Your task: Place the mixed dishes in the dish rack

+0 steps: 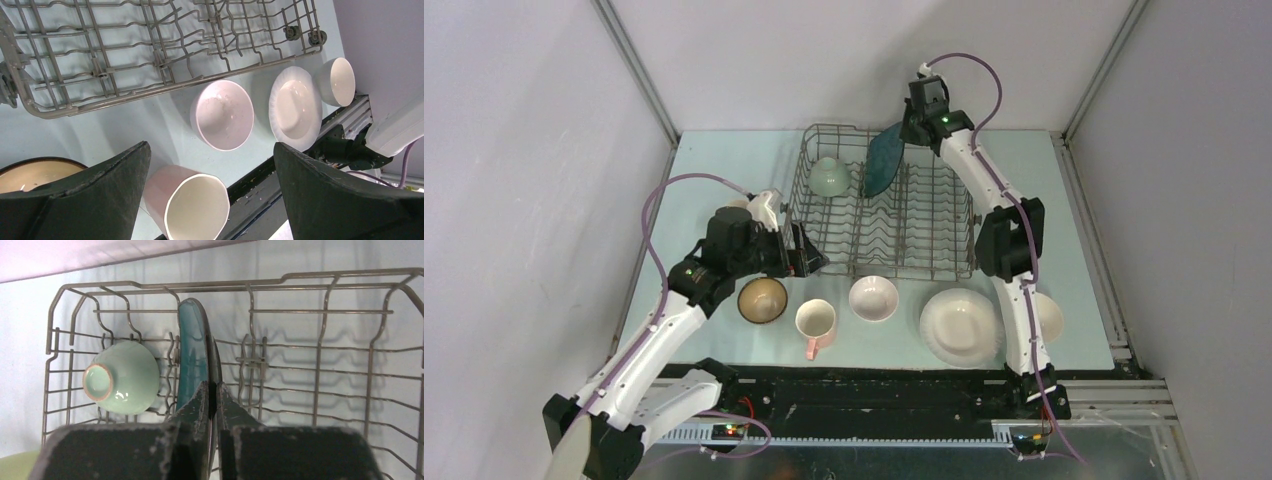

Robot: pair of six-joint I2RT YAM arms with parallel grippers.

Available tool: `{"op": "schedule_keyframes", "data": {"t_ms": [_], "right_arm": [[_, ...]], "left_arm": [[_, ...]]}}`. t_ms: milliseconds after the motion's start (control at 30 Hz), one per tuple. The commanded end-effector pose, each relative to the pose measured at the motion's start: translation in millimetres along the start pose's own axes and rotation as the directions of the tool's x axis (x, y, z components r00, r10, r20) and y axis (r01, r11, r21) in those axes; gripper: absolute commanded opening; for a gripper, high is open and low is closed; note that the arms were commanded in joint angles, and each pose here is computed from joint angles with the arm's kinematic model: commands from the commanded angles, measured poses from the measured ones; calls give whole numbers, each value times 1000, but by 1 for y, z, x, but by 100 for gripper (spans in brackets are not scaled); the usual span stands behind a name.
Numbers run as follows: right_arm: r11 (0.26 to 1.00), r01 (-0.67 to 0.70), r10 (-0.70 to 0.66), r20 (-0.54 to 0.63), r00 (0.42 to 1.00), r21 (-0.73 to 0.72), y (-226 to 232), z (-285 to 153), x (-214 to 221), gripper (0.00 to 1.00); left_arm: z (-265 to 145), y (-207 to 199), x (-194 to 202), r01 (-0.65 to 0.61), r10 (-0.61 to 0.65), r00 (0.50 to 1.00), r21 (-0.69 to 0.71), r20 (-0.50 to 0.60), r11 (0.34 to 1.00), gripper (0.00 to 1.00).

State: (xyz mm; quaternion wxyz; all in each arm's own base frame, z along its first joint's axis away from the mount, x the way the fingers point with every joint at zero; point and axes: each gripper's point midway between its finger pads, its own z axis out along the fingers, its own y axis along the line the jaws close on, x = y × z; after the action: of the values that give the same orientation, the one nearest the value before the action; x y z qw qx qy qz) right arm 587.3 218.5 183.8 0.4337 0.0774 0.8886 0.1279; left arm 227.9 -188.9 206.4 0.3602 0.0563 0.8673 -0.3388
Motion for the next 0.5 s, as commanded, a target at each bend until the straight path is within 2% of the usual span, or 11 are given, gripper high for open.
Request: {"op": "schedule_keyframes", "data": {"t_ms": [0, 33, 200, 267, 467], "right_arm": [[981, -41, 83, 218, 972, -188, 43, -19, -75, 14], [980, -41, 85, 221, 971, -195, 44, -17, -75, 17], [976, -53, 96, 196, 976, -212, 42, -2, -64, 48], [973, -70, 112, 186, 976, -218, 38, 2, -61, 57], [968, -98, 133, 145, 980, -230, 29, 3, -55, 68]], "left_arm": [[-3, -2, -8, -31, 31, 999, -1, 32, 1000, 100], [-3, -2, -8, -30, 30, 999, -3, 31, 1000, 100], [-2, -2, -9, -29, 29, 999, -4, 30, 1000, 100], [-2, -2, -9, -29, 29, 999, -6, 30, 1000, 100], [-2, -1, -8, -27, 27, 999, -8, 29, 1000, 100]]}}
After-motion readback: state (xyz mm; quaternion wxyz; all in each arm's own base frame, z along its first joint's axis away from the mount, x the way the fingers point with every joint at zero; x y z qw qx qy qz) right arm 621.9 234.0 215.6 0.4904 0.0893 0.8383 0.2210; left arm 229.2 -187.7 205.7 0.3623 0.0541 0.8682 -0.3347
